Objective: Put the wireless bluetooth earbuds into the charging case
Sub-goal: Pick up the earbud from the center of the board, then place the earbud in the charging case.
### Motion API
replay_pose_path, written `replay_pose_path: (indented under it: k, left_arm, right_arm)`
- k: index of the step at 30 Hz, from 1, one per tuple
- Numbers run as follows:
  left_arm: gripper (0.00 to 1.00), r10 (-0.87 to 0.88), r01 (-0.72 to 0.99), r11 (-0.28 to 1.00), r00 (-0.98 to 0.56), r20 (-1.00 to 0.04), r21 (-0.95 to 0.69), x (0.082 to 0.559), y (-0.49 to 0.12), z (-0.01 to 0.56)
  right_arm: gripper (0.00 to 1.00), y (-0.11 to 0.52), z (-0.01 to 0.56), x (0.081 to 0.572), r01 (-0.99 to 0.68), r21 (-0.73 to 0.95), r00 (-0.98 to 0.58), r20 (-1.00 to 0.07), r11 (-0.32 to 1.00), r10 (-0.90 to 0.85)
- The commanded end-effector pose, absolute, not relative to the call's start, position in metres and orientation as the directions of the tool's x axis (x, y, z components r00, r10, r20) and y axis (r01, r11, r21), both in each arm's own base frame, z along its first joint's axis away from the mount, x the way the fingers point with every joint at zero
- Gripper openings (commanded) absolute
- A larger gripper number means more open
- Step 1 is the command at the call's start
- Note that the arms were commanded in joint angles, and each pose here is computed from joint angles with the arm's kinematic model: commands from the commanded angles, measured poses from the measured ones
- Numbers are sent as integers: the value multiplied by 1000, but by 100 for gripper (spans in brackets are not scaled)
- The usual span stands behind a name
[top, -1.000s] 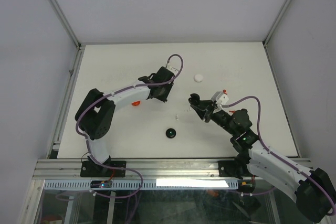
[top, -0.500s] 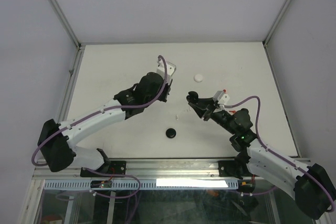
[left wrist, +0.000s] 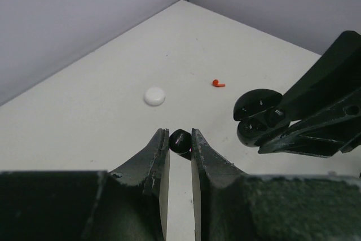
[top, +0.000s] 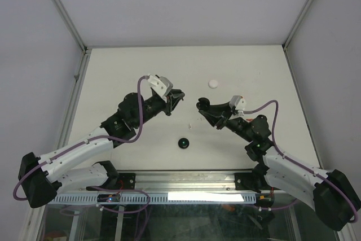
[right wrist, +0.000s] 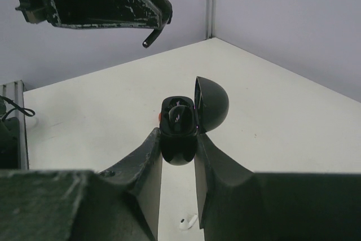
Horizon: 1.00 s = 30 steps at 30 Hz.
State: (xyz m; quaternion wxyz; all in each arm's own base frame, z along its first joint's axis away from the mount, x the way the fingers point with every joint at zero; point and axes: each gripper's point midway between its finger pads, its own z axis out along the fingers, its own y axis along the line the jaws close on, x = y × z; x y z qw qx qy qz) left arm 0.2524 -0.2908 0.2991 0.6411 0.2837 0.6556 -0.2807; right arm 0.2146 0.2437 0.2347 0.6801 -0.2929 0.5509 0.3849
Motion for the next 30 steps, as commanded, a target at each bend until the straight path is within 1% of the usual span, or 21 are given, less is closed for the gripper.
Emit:
replay_pose_path:
  k: [1,8,11,20,30]
  left_arm:
    - [13,-91,822,559,190,-978,108,229,-305,343]
    - [11,-155,855,459,343,-927,239,207,-314,353]
    - [11,-184,865,420,379,-907,276,199,-318,358]
    - [12,-204,871,331,441,-874,363,184,-330,354]
    - [12,-194,858,307,481,-855,412,182,-342,347]
  right_arm:
    - [0,249,286,206,-877,0,173,-933,481,316]
    - [0,253,296,197,-904,22,147,-922,426,359]
    - [0,256,299,193,-916,25,135,-921,401,365]
    - [0,260,303,188,-933,39,110,-917,359,384]
    - [0,263,308,182,-947,48,89,-912,317,401]
